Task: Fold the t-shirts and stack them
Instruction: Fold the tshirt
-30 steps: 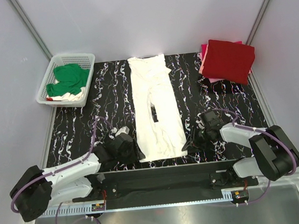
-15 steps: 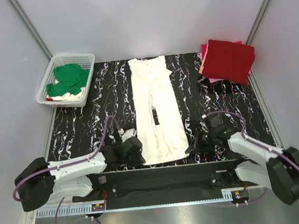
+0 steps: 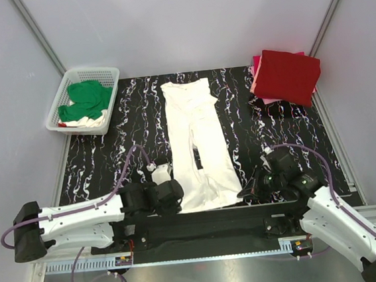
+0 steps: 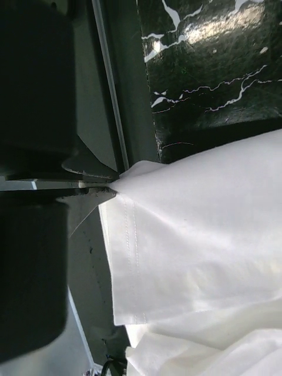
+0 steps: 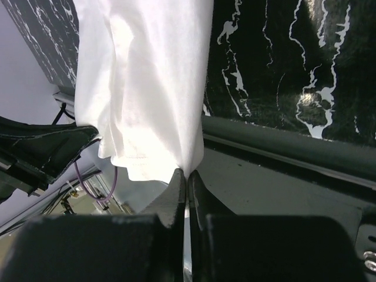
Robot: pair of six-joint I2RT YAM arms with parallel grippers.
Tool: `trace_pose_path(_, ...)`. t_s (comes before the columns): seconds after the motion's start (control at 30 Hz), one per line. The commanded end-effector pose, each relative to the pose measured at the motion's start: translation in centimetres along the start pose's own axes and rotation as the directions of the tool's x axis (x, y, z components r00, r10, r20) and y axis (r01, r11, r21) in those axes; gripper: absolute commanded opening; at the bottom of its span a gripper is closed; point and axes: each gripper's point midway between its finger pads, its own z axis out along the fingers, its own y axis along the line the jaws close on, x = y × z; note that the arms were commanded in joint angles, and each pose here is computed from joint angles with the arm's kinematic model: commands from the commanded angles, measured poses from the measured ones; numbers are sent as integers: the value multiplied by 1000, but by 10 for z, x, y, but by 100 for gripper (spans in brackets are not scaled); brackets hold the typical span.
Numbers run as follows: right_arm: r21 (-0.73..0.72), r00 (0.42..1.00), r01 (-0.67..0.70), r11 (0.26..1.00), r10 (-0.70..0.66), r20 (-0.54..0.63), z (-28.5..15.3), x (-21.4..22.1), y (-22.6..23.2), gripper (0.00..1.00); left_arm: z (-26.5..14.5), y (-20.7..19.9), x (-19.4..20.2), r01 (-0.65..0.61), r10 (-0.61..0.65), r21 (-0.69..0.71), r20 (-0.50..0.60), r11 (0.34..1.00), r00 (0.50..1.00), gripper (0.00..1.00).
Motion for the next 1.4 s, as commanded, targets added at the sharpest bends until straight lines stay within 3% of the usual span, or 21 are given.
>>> trace_pose_path(0.0, -11, 999, 14, 1000, -14, 37, -18, -7, 21, 0, -23, -8, -25, 9, -8, -3, 88, 1000, 996, 0)
trace_pose_path(0.4, 33, 985, 143, 989, -145, 88, -3, -59, 68, 0, -29, -22, -100, -37, 39, -20, 136, 999, 990, 2)
trace_pose_path(0.7, 88, 957, 243, 966, -253, 141, 11, -134, 114, 0, -23, -31, -171, -77, 87, -65, 160, 995, 983, 2)
trace_pose_path(1.07, 89, 957, 264, 960, -272, 103, 30, -207, 125, 0, 3, -19, -255, -78, 95, -110, 152, 991, 984, 2)
trace_pose_path(1.37, 73, 958, 285, 956, -287, 23, 64, -233, 118, 0, 34, -19, -288, -103, 113, -104, 102, 989, 988, 2)
